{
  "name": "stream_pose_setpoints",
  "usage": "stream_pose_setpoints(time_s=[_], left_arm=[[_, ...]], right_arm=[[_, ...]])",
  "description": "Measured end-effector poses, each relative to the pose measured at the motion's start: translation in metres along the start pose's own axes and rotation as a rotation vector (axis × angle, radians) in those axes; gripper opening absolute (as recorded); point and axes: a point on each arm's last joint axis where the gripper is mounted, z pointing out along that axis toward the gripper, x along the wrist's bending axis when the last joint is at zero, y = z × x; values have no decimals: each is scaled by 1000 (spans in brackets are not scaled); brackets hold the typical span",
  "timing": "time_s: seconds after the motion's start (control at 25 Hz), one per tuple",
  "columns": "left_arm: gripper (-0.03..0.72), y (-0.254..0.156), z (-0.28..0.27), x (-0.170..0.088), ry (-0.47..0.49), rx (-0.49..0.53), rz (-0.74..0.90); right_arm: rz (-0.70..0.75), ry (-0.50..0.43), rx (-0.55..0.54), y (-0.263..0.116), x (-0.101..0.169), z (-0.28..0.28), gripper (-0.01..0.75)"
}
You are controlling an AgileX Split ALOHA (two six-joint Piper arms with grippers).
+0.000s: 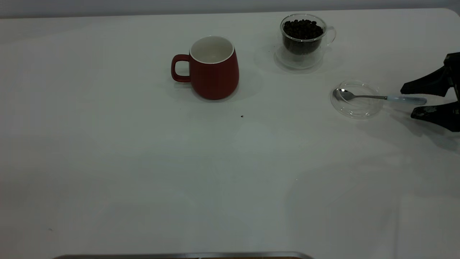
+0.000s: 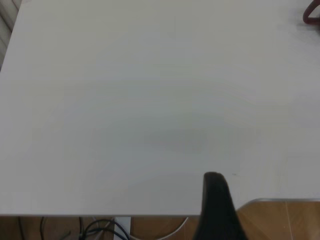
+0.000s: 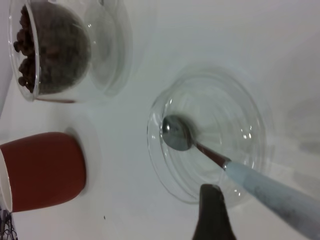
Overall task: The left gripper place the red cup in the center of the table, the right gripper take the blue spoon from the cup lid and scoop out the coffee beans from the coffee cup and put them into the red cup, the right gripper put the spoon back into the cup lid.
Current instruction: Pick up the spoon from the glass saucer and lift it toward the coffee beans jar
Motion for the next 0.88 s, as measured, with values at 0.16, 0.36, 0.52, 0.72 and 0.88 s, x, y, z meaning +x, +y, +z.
stream_pose_setpoints(time_s=[0.16,0.36,0.52,0.72,0.88], left_arm=[[577,0,0,0,0,0,0],[577,0,0,0,0,0,-2],[577,0,0,0,0,0,-2],[577,0,0,0,0,0,-2],[577,0,0,0,0,0,-2]], right_arm=[[-1,-2,-1,0,0,0,576],[-3,-4,-1,1,0,1,563],[-23,5,-2,5,3,5,542],[-8,27,19,0,0,12,533],[-2,41,23,-2,0,13,515]])
